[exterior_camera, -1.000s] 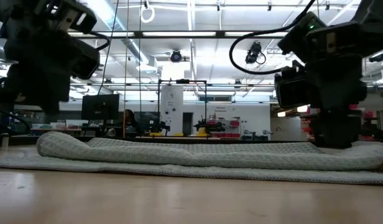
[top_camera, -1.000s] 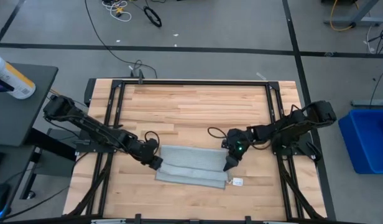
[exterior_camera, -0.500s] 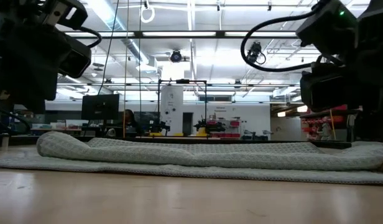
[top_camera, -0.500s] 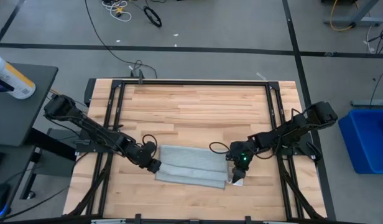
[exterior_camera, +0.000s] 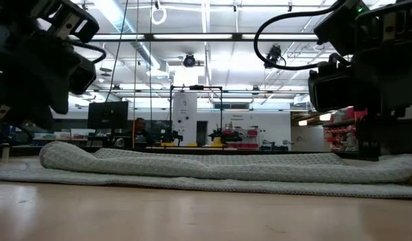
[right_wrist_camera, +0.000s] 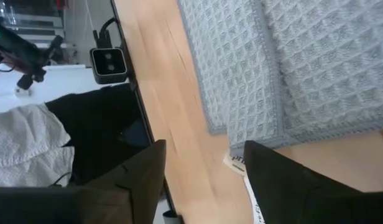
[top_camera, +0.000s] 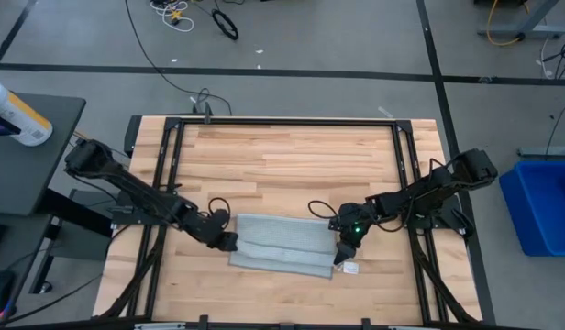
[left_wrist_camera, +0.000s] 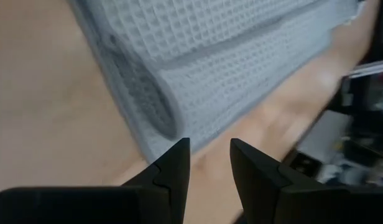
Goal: Fold microfiber towels
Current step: Fold the grey towel
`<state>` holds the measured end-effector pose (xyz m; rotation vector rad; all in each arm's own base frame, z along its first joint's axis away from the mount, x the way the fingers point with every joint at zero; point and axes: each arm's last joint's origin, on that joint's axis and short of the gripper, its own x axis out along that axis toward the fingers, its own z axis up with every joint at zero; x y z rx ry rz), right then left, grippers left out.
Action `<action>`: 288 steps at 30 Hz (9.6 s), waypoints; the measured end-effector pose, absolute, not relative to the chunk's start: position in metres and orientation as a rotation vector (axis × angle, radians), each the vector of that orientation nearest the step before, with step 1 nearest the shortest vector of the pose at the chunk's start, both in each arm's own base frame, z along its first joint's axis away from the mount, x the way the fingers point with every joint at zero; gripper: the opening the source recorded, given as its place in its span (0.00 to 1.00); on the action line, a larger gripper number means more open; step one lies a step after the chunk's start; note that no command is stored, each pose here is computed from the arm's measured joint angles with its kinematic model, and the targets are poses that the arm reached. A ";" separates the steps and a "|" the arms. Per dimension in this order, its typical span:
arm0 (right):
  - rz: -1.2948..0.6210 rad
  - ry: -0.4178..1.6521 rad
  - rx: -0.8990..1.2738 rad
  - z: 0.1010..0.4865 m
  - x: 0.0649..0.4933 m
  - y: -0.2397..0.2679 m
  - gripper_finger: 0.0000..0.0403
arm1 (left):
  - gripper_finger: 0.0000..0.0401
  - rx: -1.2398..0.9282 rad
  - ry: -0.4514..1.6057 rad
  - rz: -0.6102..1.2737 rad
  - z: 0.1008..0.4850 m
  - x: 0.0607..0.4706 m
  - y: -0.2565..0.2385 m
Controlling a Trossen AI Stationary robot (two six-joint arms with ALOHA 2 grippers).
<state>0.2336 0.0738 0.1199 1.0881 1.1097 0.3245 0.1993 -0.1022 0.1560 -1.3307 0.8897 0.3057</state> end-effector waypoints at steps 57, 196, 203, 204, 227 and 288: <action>0.291 1.191 1.073 0.113 0.228 0.066 0.59 | 0.31 -1.352 0.881 0.359 0.135 0.202 -0.101; 0.325 1.040 0.968 0.147 0.264 -0.003 0.66 | 0.37 -1.131 0.735 0.271 0.169 0.224 0.013; 0.321 1.056 0.982 0.143 0.255 -0.026 0.70 | 0.37 -1.128 0.866 0.296 0.159 0.211 0.033; 0.317 1.064 0.979 0.142 0.254 -0.028 0.70 | 0.37 -1.126 0.872 0.295 0.159 0.210 0.035; 0.314 1.161 0.930 0.123 0.248 -0.031 0.72 | 0.37 -1.212 0.957 0.162 0.130 0.231 0.033; 0.311 1.155 0.870 0.115 0.251 -0.034 0.72 | 0.37 -1.282 1.016 0.026 0.102 0.243 0.036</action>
